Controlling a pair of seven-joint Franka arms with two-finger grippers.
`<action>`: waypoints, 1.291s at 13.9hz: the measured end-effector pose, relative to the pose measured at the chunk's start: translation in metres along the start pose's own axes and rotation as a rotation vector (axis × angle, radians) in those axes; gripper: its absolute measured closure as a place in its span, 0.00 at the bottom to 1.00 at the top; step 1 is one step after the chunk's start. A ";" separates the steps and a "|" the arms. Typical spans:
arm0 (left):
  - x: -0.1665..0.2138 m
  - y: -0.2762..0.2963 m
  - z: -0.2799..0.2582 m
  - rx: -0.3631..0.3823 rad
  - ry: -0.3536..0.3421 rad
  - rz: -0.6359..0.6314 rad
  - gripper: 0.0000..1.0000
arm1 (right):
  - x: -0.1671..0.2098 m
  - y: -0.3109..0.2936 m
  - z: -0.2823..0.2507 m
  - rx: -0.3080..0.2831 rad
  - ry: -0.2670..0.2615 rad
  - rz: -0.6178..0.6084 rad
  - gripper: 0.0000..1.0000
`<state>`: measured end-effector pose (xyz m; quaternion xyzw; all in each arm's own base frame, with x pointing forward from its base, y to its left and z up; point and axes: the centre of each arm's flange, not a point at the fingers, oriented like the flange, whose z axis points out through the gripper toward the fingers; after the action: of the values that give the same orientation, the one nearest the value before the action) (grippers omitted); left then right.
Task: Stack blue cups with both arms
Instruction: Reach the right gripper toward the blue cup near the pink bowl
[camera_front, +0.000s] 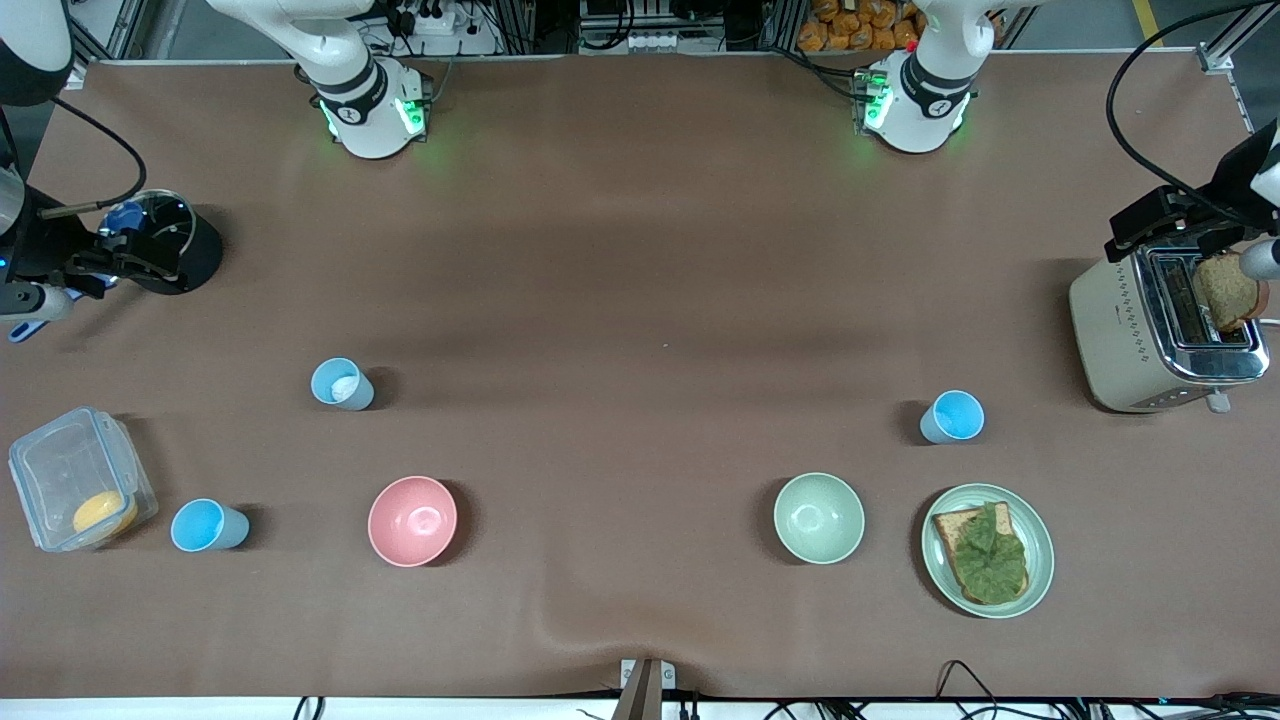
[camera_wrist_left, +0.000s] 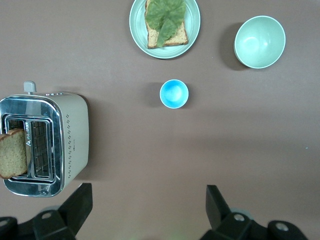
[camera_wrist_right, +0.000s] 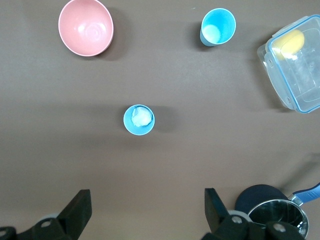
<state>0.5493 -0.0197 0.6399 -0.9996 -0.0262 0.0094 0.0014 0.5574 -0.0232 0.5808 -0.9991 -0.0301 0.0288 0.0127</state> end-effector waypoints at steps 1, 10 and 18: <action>0.000 0.000 0.000 0.000 0.000 0.000 0.00 | 0.000 0.000 0.000 0.000 0.000 0.000 0.00; 0.002 0.001 0.008 0.001 -0.023 0.002 0.00 | 0.000 0.000 0.000 0.000 -0.001 0.000 0.00; 0.024 -0.003 0.058 0.023 -0.128 0.002 0.00 | 0.029 -0.056 0.071 -0.003 -0.134 -0.096 0.00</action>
<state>0.5724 -0.0154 0.5811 -0.9969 -0.0253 0.0735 0.0110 0.5786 0.0357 0.5096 -0.9923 -0.0786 0.0950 0.0103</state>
